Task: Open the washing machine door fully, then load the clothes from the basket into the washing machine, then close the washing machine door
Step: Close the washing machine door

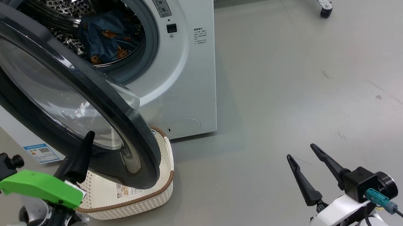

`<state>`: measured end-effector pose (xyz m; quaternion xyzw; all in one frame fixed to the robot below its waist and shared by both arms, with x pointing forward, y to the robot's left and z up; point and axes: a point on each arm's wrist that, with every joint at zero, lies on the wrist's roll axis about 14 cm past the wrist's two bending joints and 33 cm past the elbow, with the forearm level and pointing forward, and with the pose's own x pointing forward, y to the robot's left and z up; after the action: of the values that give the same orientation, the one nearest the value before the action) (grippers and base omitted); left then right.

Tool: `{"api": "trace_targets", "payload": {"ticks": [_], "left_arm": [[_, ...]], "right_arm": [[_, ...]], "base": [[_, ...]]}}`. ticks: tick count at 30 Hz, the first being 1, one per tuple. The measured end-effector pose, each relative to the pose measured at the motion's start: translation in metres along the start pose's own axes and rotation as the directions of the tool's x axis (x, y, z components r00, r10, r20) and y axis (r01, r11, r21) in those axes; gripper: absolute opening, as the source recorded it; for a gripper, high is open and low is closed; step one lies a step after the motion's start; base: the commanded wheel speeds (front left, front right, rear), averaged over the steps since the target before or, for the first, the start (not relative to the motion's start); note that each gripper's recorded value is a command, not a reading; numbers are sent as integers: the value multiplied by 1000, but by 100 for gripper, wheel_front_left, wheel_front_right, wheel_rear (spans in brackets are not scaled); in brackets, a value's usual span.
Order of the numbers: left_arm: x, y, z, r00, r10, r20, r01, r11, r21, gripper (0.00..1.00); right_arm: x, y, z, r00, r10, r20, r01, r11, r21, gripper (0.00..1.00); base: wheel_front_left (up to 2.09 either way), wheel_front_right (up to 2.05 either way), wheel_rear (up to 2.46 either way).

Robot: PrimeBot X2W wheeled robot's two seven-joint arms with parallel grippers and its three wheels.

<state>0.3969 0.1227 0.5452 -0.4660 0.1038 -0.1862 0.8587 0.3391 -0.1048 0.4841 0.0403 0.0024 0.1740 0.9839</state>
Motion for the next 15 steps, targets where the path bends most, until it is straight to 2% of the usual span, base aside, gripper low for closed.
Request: {"api": "trace_targets", "payload": {"ticks": [2, 3, 4, 8, 12, 15], "left_arm": [[-7, 9, 3, 999, 42, 23, -45, 991, 128, 100], [-11, 12, 3, 998, 57, 36, -65, 965, 254, 100], [-13, 12, 2, 997, 57, 46, -68, 951, 300, 100], [-26, 23, -8, 994, 81, 68, -103, 887, 450, 100], [-41, 37, -23, 991, 108, 79, -134, 834, 536, 100], [-58, 59, -24, 981, 157, 112, -193, 775, 602, 100]], "right_arm": [[1, -2, 0, 1000, -6, 0, 6, 1000, 0, 100], [2, -8, 1, 1000, -19, 4, 19, 1000, -2, 100], [2, -9, 1, 1000, -21, 4, 21, 1000, -3, 100], [5, -5, 1, 1000, -10, 2, 10, 1000, 0, 100], [6, -11, 2, 1000, -24, 5, 24, 1000, -5, 100], [8, -11, 3, 1000, -22, 8, 22, 1000, -5, 100]], "base": [[0, 0, 0], [0, 0, 0], [0, 0, 0], [0, 0, 0], [0, 0, 0], [0, 0, 0]]}}
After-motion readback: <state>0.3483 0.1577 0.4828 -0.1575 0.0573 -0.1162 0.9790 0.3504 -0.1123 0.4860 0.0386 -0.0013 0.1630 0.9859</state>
